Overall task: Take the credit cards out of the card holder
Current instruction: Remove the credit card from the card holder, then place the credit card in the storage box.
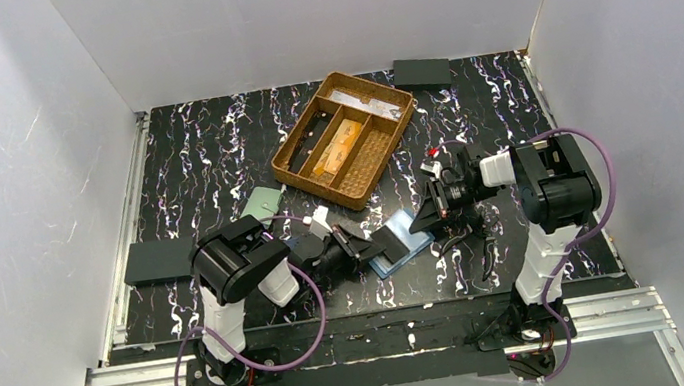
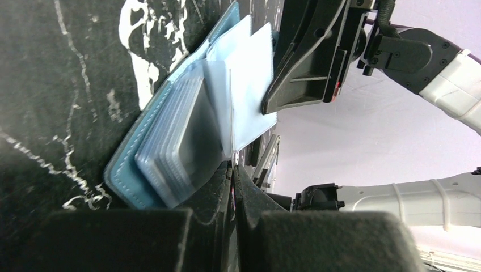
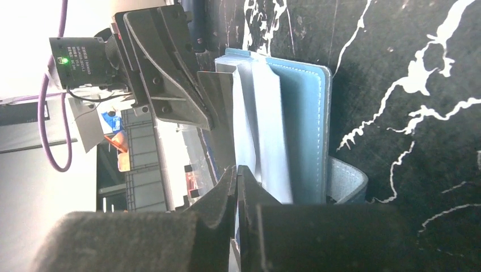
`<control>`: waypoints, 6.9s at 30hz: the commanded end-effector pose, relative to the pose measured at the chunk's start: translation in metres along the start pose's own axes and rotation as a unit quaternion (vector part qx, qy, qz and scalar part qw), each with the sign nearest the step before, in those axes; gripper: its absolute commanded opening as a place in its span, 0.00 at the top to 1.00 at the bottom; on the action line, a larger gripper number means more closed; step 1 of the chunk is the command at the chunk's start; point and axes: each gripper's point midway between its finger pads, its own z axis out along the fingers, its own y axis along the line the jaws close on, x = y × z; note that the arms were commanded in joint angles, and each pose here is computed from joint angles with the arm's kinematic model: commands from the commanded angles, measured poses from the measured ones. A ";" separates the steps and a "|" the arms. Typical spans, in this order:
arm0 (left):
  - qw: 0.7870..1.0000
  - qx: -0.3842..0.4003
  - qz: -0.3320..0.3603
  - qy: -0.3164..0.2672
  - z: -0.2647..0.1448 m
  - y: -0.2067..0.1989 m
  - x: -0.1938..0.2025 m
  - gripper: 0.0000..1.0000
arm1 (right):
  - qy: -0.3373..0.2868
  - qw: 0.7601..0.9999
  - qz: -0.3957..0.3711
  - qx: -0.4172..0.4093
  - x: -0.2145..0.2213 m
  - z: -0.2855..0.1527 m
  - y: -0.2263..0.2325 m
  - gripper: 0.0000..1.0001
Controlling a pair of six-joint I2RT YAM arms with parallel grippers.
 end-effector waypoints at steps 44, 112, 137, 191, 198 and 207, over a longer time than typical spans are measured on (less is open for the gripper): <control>0.845 0.056 0.528 0.059 -0.043 -0.102 0.044 1.00 | 0.101 0.826 -0.542 -0.119 0.090 -0.025 0.133 0.02; 0.975 0.218 -0.034 -0.014 -0.059 -0.179 0.019 0.42 | 0.014 0.039 -0.999 0.030 0.089 -0.039 0.195 0.99; 0.973 0.229 0.001 -0.003 -0.057 -0.186 0.024 1.00 | 0.022 0.058 -0.998 0.030 0.089 -0.035 0.178 0.99; 0.911 0.241 0.285 -0.175 -0.125 -0.197 -0.017 1.00 | -0.014 0.890 -0.434 -0.139 0.061 0.014 0.222 0.67; 0.921 0.227 0.259 -0.179 -0.131 -0.181 -0.020 0.68 | -0.001 0.883 -0.446 -0.145 0.067 0.010 0.224 0.99; 0.905 0.095 0.408 -0.073 -0.177 -0.141 -0.010 0.05 | 0.191 0.853 -0.482 -0.051 0.098 -0.001 0.161 0.99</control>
